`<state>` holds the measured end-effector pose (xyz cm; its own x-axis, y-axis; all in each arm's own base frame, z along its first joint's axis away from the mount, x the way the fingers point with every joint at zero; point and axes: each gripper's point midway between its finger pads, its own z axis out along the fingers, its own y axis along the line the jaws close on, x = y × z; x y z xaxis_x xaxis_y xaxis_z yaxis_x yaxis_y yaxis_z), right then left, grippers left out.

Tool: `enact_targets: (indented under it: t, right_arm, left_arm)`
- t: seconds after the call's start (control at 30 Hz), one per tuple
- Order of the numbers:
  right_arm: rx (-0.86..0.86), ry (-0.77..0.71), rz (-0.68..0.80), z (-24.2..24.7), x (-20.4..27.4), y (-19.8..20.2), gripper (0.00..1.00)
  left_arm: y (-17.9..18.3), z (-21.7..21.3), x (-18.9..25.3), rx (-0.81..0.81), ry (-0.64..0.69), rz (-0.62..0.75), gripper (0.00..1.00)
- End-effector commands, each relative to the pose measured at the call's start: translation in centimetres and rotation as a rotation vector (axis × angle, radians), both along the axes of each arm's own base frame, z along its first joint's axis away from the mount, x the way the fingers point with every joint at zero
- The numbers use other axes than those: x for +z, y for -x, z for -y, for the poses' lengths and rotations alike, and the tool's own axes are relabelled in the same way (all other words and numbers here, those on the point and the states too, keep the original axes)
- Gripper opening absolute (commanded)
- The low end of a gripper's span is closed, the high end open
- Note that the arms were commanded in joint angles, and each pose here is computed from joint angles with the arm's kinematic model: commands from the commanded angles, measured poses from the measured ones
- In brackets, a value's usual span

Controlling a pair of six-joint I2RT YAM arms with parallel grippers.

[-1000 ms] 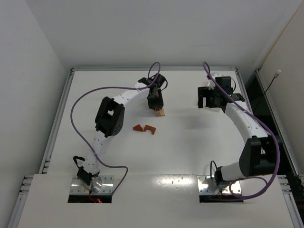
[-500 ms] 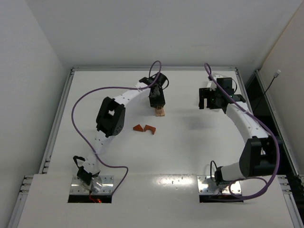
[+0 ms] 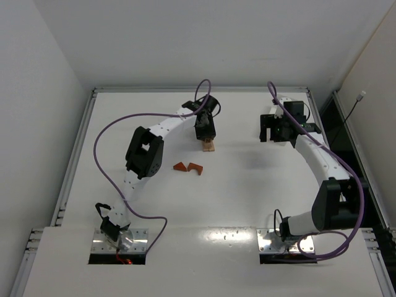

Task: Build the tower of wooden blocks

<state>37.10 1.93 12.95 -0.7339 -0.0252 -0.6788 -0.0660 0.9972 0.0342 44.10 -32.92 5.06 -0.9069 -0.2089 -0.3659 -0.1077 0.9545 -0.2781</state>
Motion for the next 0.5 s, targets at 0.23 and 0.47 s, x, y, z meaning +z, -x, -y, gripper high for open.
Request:
enact_targets:
  t: [0.23,0.47]
  right_arm:
    - [-0.012,-0.022,0.051,0.1,1.2,-0.5,0.8]
    - [-0.012,-0.021,0.041,0.1,0.9,-0.5,0.8]
  left_arm:
    - [-0.5,0.9,-0.8,0.006,0.0,0.017,0.0]
    - [-0.3,0.7,-1.6,-0.002,-0.014,0.004,0.03]
